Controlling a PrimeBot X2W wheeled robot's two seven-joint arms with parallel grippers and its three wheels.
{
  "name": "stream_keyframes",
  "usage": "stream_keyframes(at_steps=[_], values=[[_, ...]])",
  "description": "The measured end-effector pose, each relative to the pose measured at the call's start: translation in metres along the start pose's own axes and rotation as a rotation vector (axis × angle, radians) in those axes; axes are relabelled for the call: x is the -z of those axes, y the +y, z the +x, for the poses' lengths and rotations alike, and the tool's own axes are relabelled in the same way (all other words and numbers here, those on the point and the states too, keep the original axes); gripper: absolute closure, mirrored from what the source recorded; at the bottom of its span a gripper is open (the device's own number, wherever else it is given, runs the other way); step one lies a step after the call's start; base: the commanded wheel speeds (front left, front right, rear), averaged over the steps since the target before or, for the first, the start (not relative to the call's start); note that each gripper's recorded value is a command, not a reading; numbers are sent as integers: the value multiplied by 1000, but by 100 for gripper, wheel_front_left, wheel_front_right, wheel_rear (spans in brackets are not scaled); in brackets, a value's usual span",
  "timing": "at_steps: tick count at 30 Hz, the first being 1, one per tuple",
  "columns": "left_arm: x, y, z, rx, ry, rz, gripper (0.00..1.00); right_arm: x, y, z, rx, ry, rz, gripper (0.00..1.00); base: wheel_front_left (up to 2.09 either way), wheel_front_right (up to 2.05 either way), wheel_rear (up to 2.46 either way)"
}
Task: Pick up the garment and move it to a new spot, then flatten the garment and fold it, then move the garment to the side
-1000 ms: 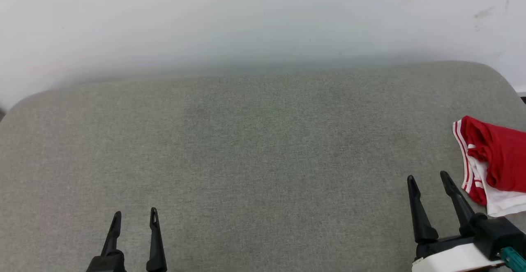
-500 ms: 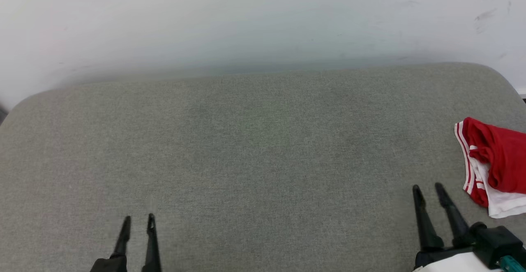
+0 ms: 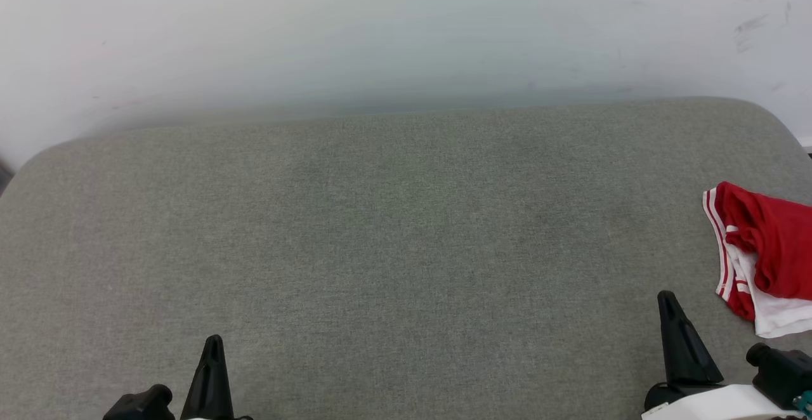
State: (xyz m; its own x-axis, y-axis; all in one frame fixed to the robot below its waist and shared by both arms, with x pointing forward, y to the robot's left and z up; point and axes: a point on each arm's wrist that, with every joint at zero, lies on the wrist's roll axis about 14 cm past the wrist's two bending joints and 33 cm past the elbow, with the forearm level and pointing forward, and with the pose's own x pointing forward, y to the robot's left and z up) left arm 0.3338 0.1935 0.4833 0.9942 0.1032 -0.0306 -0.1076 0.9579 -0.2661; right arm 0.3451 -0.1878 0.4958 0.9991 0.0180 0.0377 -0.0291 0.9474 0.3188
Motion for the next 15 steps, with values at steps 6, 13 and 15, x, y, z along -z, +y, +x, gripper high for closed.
stream_keyframes(at_steps=[6,13,15], values=[[3,1,5,-5,23,-112,100,-1,-3,4,19,3,104,100,0,0,0],[5,2,10,-10,45,-233,100,-1,-6,8,39,5,219,100,0,0,0],[5,2,12,-9,48,-264,100,-1,-7,9,44,6,252,100,0,0,0]])
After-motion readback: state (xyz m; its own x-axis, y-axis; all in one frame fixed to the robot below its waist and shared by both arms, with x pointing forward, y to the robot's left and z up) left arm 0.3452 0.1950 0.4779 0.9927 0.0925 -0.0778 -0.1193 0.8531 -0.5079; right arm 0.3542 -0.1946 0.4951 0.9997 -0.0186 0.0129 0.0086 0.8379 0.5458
